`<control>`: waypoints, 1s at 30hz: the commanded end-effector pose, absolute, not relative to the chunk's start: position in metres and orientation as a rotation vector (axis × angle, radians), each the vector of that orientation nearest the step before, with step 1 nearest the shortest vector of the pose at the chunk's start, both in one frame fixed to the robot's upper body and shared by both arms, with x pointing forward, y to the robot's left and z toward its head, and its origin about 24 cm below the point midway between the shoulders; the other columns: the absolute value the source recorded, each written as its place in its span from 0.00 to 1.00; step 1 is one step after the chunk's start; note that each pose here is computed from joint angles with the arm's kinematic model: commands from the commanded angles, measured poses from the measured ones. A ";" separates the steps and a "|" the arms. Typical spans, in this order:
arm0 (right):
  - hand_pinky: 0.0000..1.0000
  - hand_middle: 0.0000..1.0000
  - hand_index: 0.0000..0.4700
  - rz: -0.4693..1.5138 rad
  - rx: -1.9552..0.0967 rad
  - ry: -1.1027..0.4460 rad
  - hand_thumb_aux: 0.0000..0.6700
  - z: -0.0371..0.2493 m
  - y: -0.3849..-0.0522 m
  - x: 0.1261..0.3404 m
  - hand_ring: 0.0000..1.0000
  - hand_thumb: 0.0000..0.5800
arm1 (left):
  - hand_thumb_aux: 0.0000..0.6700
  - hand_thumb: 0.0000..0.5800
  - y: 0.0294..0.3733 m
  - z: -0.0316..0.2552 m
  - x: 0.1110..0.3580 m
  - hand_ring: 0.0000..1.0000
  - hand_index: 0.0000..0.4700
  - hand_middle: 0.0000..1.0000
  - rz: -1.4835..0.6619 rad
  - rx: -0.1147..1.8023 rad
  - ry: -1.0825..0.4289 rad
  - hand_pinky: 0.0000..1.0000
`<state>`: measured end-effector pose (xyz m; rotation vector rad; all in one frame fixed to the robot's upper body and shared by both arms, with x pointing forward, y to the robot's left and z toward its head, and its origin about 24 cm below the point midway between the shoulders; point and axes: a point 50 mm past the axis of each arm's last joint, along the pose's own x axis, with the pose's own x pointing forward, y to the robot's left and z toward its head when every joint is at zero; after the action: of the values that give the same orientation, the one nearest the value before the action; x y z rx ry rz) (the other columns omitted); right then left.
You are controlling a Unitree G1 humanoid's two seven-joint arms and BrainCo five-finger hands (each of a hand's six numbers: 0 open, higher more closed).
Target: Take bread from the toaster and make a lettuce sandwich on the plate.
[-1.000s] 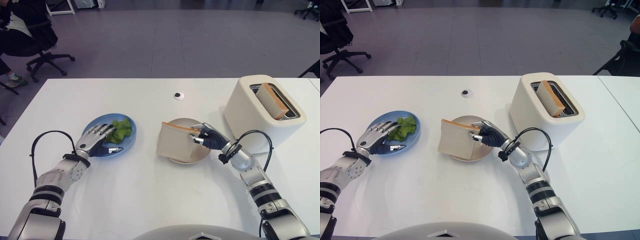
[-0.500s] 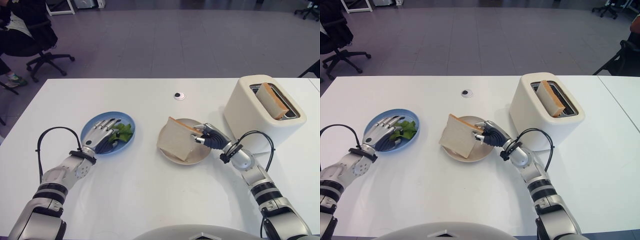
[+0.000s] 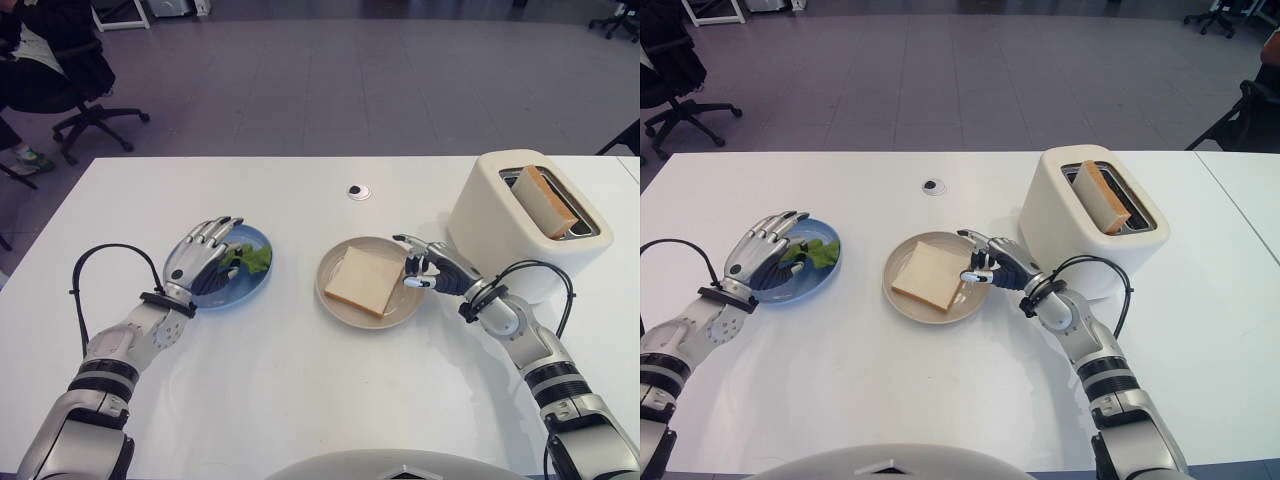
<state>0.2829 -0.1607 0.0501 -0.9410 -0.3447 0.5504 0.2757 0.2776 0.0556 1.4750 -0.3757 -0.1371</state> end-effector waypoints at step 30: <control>0.41 0.41 0.00 -0.043 -0.899 -0.698 0.00 0.194 -0.275 0.246 0.41 0.00 | 1.00 1.00 0.109 0.049 0.302 0.00 1.00 0.00 -0.310 1.133 -0.790 0.00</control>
<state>0.2454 -0.2637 0.1975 -0.8301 -0.7573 -0.0106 0.3072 0.1100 0.0595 1.1180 -0.8206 -0.2640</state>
